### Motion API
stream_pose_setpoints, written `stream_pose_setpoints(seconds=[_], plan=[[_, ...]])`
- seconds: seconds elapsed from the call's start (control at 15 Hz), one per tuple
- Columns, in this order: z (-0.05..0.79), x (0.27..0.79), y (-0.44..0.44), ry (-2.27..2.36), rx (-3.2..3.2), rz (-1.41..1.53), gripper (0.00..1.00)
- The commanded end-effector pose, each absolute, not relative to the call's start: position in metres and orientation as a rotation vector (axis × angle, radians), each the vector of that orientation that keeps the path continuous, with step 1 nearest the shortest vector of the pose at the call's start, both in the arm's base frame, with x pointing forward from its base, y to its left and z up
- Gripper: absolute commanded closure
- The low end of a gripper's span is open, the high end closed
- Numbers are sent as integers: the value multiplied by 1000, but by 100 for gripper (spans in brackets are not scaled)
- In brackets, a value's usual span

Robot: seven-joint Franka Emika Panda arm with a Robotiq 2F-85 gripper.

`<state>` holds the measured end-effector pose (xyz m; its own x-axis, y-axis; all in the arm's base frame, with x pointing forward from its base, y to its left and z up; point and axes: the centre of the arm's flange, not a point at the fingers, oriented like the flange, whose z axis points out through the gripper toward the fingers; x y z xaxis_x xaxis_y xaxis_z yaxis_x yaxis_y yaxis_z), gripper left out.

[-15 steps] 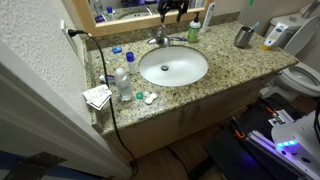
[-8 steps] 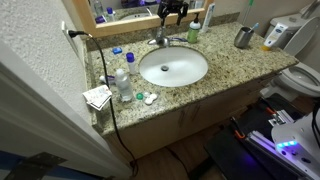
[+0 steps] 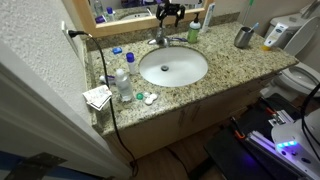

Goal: Close the tap

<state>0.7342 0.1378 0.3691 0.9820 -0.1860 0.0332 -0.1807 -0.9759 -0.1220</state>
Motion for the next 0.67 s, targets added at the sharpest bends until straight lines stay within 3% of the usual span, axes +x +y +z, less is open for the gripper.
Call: stream_pose_setpoints(seconds=[0.0, 0.6], plan=[[368, 737, 137, 286, -3008, -71, 0], [354, 767, 141, 296, -3025, -171, 0]])
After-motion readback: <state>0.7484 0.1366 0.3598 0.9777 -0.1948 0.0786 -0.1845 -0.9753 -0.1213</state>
